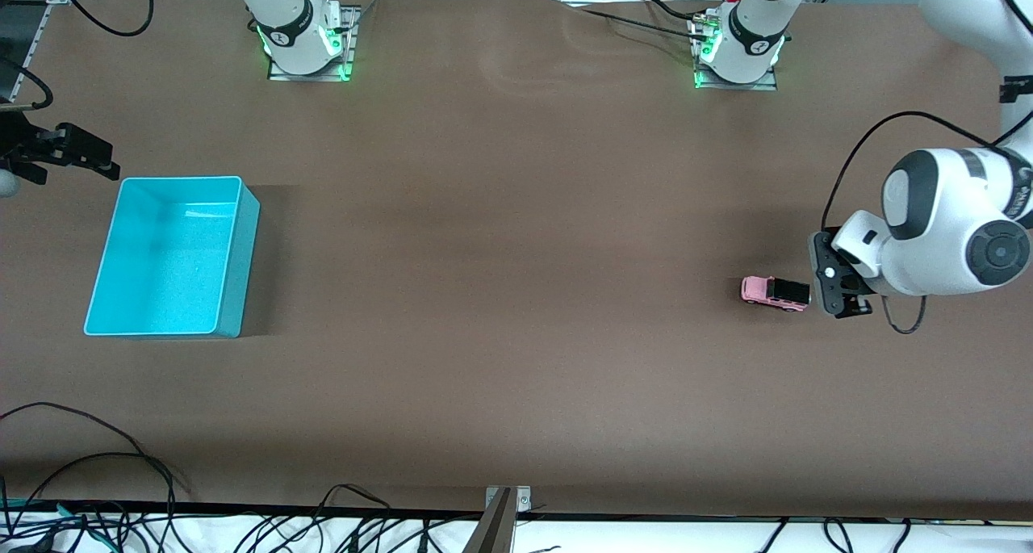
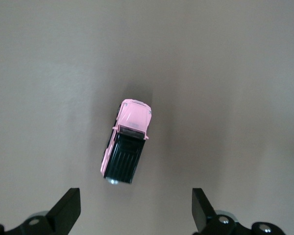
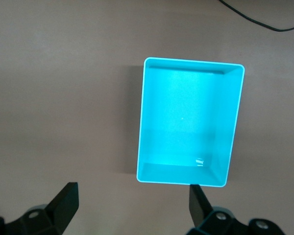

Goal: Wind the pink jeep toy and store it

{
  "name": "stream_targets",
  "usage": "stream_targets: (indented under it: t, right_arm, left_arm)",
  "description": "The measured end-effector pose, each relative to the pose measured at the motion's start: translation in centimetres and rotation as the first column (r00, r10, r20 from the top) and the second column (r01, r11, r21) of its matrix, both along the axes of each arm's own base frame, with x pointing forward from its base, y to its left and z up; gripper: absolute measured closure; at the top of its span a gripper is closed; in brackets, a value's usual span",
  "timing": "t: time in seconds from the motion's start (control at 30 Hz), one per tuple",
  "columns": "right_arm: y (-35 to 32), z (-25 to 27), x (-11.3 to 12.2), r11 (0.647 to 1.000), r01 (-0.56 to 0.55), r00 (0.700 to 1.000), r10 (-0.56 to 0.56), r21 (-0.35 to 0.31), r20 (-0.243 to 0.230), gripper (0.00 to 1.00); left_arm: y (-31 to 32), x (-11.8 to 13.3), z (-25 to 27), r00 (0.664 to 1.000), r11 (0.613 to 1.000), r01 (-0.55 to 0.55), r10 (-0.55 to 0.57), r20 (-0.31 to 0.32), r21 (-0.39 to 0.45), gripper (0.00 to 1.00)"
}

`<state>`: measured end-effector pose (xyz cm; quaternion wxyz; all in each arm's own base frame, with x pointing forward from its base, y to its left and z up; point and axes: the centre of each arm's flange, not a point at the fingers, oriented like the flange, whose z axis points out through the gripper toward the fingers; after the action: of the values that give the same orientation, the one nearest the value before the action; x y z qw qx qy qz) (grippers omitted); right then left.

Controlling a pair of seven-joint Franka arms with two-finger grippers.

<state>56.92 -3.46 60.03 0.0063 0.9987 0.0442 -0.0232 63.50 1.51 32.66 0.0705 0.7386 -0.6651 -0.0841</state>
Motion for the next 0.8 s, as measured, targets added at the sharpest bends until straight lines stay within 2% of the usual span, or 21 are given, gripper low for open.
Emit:
stream_targets:
  t: [0.17,0.27,0.57,0.8]
  right_arm:
    - [0.0,0.0,0.0,1.000,0.000,1.000,0.000,0.000,0.000,0.00]
    - [0.0,0.0,0.0,1.000,0.000,1.000,0.000,0.000,0.000,0.00]
    - [0.0,0.0,0.0,1.000,0.000,1.000,0.000,0.000,0.000,0.00]
    - [0.0,0.0,0.0,1.000,0.000,1.000,0.000,0.000,0.000,0.00]
  left_arm:
    - [-0.1,-0.7,-2.9,0.995,0.995,0.095,-0.095,0.045,-0.017,0.00]
    - [-0.3,-1.1,-4.9,0.978,0.983,0.182,-0.179,0.111,-0.020,0.00]
    - [-0.3,-2.0,-7.6,0.961,0.972,0.234,-0.229,0.156,-0.015,0.00]
    - [-0.3,-2.9,-11.0,0.956,0.968,0.250,-0.244,0.162,-0.015,0.00]
